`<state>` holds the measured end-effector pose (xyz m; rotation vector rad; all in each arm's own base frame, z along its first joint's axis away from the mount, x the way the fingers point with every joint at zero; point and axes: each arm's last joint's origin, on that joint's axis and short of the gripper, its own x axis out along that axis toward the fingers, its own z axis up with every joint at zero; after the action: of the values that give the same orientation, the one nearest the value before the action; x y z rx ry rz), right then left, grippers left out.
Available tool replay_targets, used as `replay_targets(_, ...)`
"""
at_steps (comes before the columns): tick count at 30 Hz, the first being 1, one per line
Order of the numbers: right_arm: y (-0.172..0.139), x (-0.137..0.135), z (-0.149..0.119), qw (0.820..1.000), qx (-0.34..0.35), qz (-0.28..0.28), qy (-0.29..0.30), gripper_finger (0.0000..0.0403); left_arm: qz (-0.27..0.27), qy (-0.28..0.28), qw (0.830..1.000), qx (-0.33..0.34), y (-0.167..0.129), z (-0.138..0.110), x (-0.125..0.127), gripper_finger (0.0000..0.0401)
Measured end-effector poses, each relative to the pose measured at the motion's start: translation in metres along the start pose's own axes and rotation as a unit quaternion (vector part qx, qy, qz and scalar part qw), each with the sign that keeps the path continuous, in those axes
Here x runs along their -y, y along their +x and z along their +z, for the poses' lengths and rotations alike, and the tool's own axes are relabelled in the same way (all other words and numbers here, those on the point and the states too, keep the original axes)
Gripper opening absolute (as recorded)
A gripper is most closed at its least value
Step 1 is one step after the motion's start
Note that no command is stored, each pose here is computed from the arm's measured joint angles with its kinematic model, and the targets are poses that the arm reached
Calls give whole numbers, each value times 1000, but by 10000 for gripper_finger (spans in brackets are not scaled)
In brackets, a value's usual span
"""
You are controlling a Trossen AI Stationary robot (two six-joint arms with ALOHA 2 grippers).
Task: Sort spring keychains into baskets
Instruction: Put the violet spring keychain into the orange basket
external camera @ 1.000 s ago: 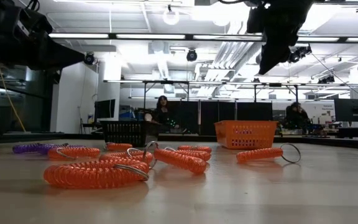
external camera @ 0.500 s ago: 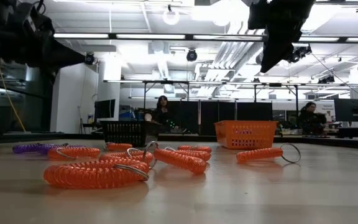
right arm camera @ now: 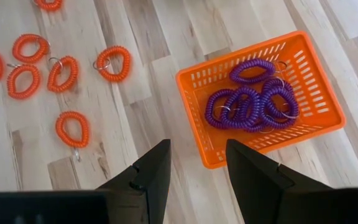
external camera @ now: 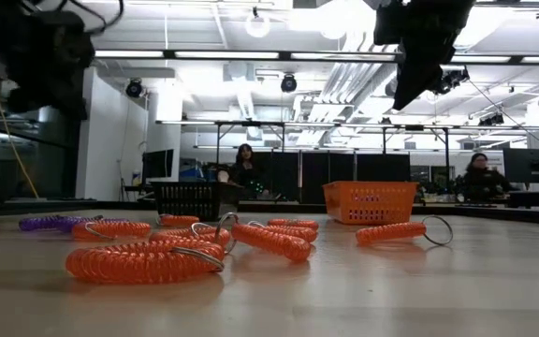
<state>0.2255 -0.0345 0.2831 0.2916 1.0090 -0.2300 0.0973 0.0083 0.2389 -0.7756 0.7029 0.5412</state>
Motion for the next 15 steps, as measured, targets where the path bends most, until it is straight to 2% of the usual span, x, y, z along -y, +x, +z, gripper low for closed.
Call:
replay_targets(4,0,0,0,1000,-1,-1,-10,149,5,-49,996,-73,12,-2,6,1)
replay_targets(9,0,1,0,1000,-1,-10,-25,149,28,-64,990,-125,28,-3,12,1)
replay_targets(12,0,1,0,999,-1,-11,-35,149,23,-67,985,-156,37,-3,16,3)
replay_targets(15,0,1,-1,999,-2,-12,-44,149,18,-69,980,-187,47,-3,21,22)
